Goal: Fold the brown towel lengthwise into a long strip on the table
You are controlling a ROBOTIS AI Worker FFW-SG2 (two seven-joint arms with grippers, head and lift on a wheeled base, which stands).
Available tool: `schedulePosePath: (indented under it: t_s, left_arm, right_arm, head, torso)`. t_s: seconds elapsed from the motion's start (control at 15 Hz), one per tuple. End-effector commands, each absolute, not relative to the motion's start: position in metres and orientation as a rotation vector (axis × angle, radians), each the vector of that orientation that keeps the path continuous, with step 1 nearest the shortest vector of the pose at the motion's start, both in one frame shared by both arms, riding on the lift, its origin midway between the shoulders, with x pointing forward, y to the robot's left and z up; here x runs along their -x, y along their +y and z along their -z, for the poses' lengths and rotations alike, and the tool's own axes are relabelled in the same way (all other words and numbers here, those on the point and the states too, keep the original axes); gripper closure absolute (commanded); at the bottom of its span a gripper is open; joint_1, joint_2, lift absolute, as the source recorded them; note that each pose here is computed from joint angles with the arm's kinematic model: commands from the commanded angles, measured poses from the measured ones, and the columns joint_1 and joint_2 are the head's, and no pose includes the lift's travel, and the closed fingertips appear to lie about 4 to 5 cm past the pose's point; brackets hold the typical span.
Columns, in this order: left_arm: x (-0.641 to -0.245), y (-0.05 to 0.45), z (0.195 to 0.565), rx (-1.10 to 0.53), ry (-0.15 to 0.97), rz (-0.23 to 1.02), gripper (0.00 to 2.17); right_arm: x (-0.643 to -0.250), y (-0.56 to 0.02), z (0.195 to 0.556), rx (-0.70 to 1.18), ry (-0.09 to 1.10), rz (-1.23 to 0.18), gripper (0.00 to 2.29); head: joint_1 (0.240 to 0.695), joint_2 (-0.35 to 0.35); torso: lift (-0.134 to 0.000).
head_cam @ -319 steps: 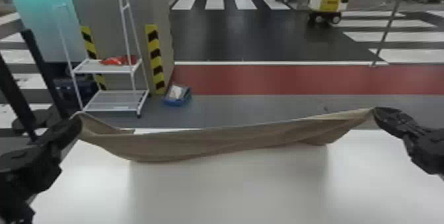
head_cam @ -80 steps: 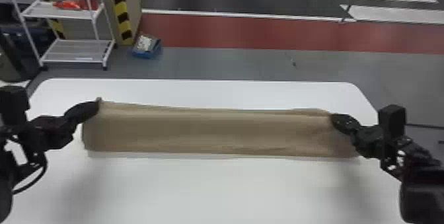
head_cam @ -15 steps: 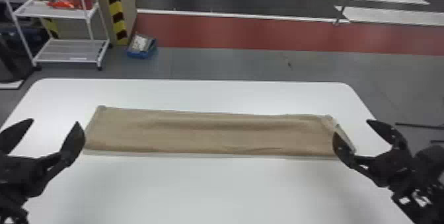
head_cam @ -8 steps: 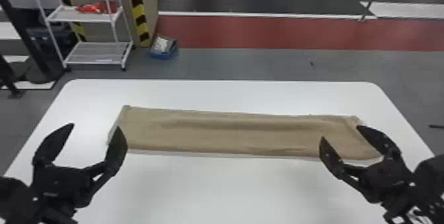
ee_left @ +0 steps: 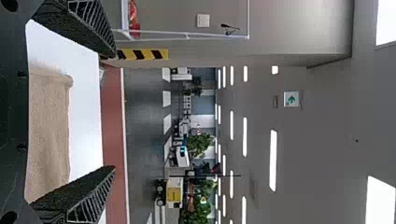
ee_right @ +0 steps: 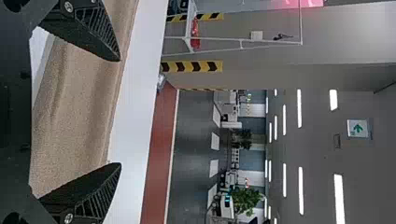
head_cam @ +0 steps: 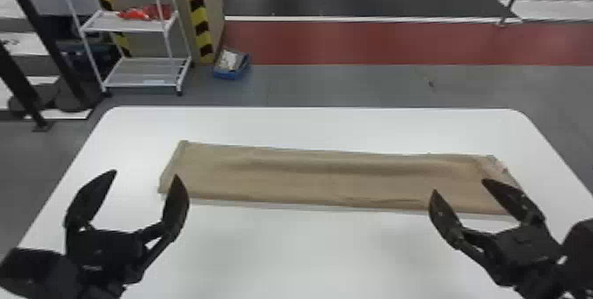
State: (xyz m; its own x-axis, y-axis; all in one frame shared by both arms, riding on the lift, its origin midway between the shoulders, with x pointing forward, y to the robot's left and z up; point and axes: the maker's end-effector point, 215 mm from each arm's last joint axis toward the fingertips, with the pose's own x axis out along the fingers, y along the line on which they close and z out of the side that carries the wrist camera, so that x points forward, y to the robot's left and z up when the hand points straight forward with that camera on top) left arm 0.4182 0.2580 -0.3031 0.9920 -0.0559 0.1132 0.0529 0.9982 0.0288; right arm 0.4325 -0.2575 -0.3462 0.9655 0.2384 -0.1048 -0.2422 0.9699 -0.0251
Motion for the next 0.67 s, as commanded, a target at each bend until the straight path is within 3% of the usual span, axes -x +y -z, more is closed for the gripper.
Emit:
schedulePosePath:
  t_s: [0.0,0.6]
  left_arm:
    - [-0.418,0.257,0.308,-0.036,-0.103,0.057,0.02]
    - [-0.417,0.250,0.317,-0.030,-0.079,0.064,0.02]
  right_arm:
    - [-0.430,-0.255,0.344,0.020,0.093,-0.249,0.08]
    - [-0.421,-0.241,0.327,-0.054,0.025,-0.296,0.08]
  head:
    - [0.695,0.001]
    - [0.695,0.012]
  torso:
    - [-0.116]
    - [-0.116]
